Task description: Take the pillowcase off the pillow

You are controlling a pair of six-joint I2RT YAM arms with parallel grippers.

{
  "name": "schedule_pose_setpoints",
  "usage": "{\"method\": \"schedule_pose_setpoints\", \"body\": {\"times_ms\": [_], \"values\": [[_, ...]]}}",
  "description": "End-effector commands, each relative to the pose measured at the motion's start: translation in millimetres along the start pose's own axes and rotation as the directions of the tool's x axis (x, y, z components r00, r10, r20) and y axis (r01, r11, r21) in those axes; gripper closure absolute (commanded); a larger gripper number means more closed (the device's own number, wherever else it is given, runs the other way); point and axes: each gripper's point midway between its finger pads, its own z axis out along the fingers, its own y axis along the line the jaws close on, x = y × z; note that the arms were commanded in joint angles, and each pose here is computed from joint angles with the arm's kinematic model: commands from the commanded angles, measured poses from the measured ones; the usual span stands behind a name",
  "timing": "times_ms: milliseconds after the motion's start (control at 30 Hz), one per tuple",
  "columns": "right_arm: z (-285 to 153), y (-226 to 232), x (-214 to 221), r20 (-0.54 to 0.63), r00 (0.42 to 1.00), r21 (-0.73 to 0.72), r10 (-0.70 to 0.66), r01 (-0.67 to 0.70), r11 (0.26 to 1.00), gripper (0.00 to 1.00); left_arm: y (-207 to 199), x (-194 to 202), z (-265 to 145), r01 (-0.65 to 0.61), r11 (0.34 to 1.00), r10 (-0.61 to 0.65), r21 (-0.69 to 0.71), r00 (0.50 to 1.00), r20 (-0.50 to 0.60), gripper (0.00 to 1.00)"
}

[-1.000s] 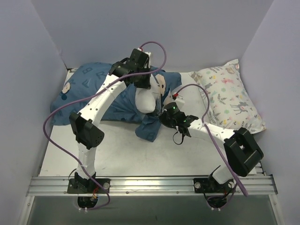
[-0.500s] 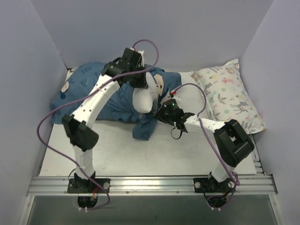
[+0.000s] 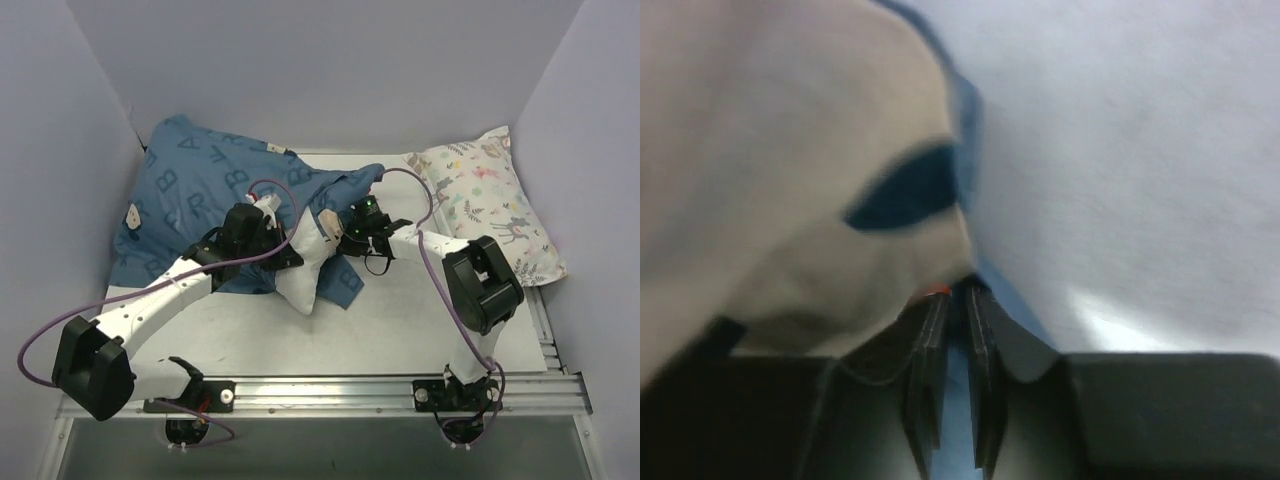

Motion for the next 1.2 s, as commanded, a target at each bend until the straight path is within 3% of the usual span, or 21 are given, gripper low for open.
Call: {"method": "schedule_pose_setpoints", "body": {"times_ms": [0,200,300,467,567,800,867,967,1033,1067,1167], "values": [[-17.0,-23.3,-16.5,0.070,0.997,0.068,-0.037,0.032,0.997,0.84,-18.1,7.0,6.2,0.039,0.994,-0.040,0.097,0.999,0.009,1.00],[-66.4,-39.4,-26.1,0.149,0.987,0.119,-0.066,0.049,0.992,0.56,-15.5,9.0,22.9,0.040,0.995,-0.043,0.088,0.999,0.026,1.00],[-92.7,-51.7,-34.9,0.189,0.979,0.183,-0.069,0.034,0.982,0.47,-16.1,12.4,32.4,0.047,0.995,-0.049,0.089,0.999,0.022,1.00],[-124.7,-45.9,-43.2,0.230,0.970,0.143,-0.080,0.047,0.989,0.43,-17.3,15.0,41.4,0.050,0.995,-0.052,0.091,0.998,0.019,1.00],[-137.7,-16.8,-43.5,0.248,0.955,0.092,-0.165,0.146,0.985,0.38,-21.4,15.2,44.7,0.045,0.994,-0.046,0.097,0.999,0.015,1.00],[-122.9,33.6,-34.5,0.230,0.894,0.157,-0.385,0.356,0.921,0.25,-31.9,13.3,46.0,0.027,0.994,-0.029,0.108,1.000,0.012,1.00],[-107.5,19.3,-37.1,0.191,0.891,0.249,-0.412,0.362,0.898,0.26,-35.9,13.0,43.6,0.019,0.993,-0.021,0.114,1.000,0.010,1.00],[-99.5,5.6,-47.8,0.166,0.875,0.357,-0.455,0.376,0.855,0.39,-41.2,11.7,37.9,0.001,0.993,-0.002,0.117,1.000,0.008,1.00],[-100.2,2.8,-53.9,0.174,0.864,0.393,-0.472,0.379,0.838,0.54,-45.5,11.5,31.9,-0.013,0.992,0.012,0.125,1.000,0.007,1.00],[-101.1,-7.3,-61.5,0.181,0.853,0.458,-0.489,0.367,0.810,0.70,-47.6,12.5,29.0,-0.026,0.992,0.027,0.125,1.000,-0.004,1.00],[-109.2,-28.3,-81.7,0.177,0.845,0.568,-0.504,0.331,0.754,0.87,-50.0,18.0,17.7,-0.052,0.990,0.056,0.129,0.998,-0.032,1.00]]}}
